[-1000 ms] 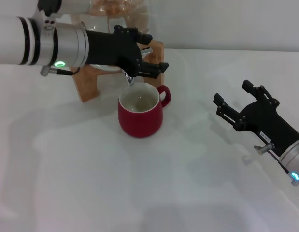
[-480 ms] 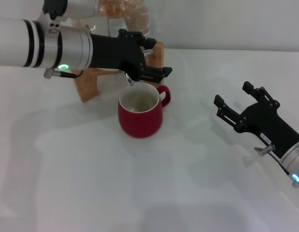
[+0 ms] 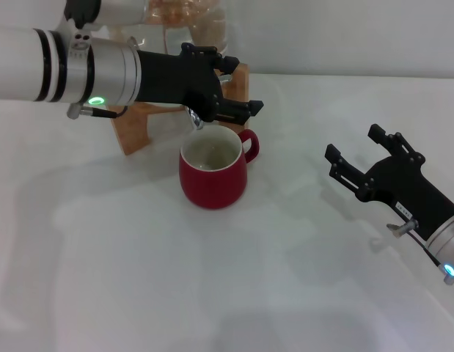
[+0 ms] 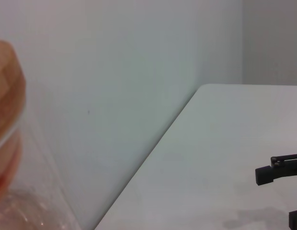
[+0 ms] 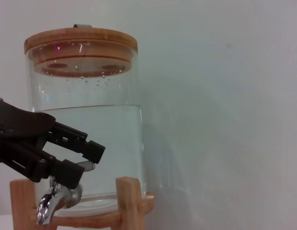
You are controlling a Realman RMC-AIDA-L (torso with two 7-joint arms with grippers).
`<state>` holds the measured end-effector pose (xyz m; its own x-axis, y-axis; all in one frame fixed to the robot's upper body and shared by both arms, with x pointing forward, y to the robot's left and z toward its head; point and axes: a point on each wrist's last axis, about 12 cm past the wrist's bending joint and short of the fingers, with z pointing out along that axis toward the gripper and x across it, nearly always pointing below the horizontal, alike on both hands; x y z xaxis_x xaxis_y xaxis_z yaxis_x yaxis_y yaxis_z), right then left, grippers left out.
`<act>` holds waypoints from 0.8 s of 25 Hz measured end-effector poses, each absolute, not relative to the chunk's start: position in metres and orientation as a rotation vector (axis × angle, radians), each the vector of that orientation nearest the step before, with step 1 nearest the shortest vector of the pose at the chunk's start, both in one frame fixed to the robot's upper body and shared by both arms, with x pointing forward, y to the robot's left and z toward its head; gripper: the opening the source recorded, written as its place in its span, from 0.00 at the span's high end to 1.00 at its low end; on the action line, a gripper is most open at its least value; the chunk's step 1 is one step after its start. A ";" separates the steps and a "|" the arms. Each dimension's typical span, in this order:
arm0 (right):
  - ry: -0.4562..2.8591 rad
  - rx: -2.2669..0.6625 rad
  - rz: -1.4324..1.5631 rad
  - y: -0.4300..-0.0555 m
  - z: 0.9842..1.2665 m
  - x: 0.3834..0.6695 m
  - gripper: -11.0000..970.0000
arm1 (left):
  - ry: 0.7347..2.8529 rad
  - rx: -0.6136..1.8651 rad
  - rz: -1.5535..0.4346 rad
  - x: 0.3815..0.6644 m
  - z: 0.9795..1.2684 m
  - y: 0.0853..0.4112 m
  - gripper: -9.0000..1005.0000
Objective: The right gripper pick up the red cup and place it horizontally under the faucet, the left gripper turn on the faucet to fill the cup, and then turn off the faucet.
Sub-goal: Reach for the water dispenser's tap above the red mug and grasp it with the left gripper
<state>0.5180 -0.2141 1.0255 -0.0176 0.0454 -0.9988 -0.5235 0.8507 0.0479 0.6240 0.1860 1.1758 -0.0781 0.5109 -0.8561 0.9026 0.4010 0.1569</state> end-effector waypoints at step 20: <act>1.535 -0.385 0.468 -0.215 1.025 0.518 0.10 | 1.738 1.233 -0.512 0.623 1.175 0.190 0.16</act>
<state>0.5175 -0.2153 1.0250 -0.0205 0.0488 -0.9986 -0.5171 0.8543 0.0523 0.6232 0.1898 1.1752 -0.0814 0.5159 -0.8528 0.8960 0.4127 0.1641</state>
